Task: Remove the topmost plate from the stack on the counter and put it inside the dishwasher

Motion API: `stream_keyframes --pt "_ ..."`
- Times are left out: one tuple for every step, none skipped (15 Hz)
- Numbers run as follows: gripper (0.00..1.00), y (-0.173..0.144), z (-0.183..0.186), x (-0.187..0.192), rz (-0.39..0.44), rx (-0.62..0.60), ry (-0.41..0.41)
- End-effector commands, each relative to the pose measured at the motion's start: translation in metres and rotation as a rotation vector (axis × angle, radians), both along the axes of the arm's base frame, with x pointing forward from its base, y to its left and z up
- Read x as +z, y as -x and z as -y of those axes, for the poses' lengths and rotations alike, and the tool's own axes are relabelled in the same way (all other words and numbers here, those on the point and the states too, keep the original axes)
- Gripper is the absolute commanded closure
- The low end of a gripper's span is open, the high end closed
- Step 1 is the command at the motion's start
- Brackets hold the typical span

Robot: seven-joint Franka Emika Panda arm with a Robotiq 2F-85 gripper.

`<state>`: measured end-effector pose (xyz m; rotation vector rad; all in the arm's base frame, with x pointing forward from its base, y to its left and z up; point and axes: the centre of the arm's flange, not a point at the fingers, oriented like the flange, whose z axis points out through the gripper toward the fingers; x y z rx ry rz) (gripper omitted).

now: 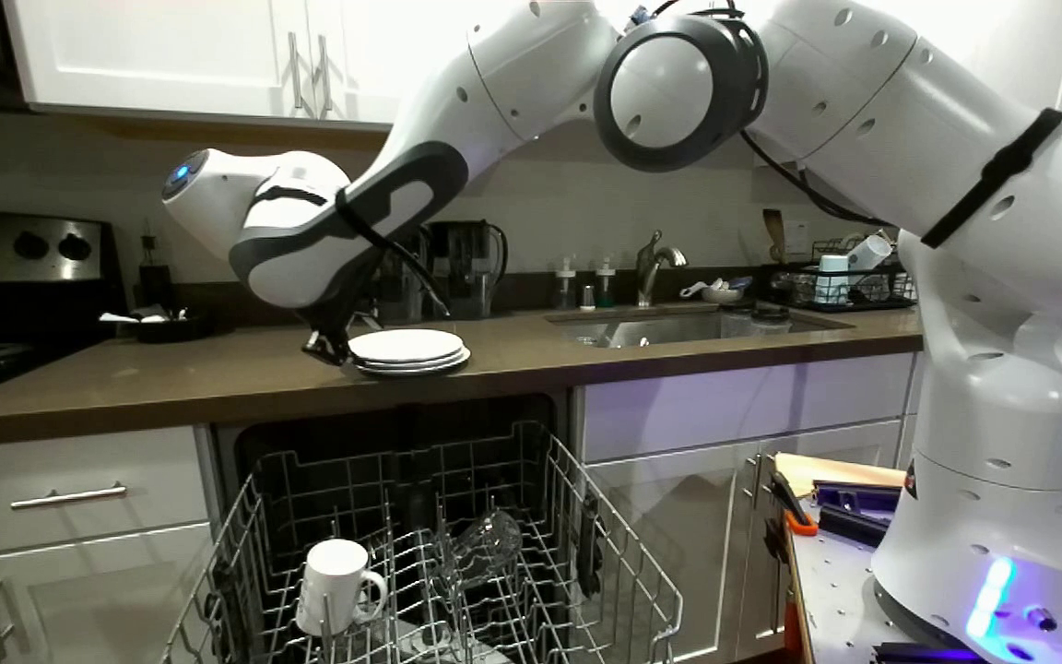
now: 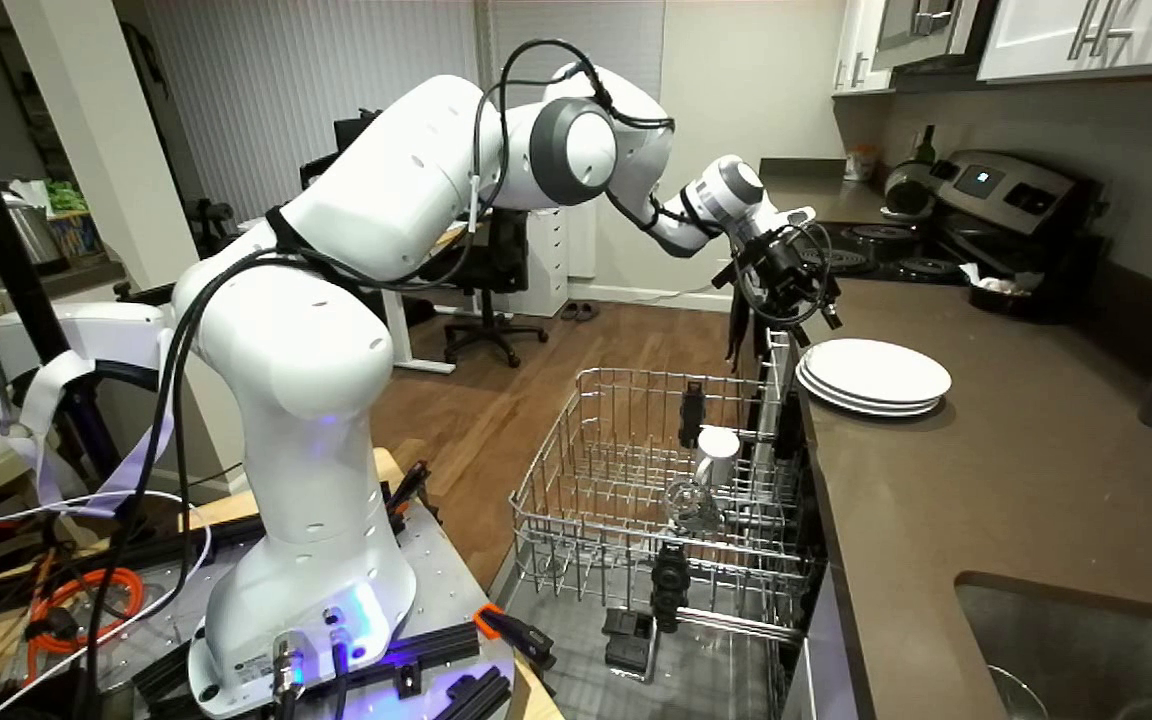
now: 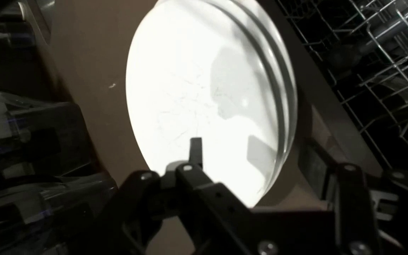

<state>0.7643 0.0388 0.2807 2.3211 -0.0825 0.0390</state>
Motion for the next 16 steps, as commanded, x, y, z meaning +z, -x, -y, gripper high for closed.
stream_keyframes --pt "0.59 -0.0075 0.0113 0.0025 -0.011 0.031 -0.042" --pt "0.63 -0.0076 0.0128 0.0022 -0.012 0.032 -0.046" --pt "0.73 -0.0075 0.0141 0.0020 -0.017 0.032 -0.051" --pt "0.75 -0.0077 0.0143 0.0011 -0.020 0.034 -0.058" --pt "0.79 -0.0076 0.0140 0.0007 -0.024 0.035 -0.066" --pt "0.78 -0.0075 0.0131 -0.0002 -0.026 0.037 -0.072" --pt "0.70 -0.0075 0.0126 -0.0010 -0.029 0.037 -0.077" --pt "0.70 -0.0075 0.0125 -0.0016 -0.032 0.038 -0.086" --pt "0.56 -0.0077 0.0130 -0.0020 -0.036 0.040 -0.095" --pt "0.51 -0.0079 0.0139 -0.0021 -0.039 0.041 -0.098" --pt "0.65 -0.0081 0.0156 -0.0017 -0.041 0.044 -0.101" --pt "0.83 -0.0085 0.0171 -0.0016 -0.043 0.045 -0.104" --pt "0.86 -0.0088 0.0176 -0.0019 -0.047 0.048 -0.112" --pt "0.91 -0.0088 0.0175 -0.0024 -0.050 0.050 -0.125" --pt "0.94 -0.0088 0.0169 -0.0031 -0.051 0.051 -0.136" --pt "0.97 -0.0088 0.0169 -0.0029 -0.053 0.054 -0.149"
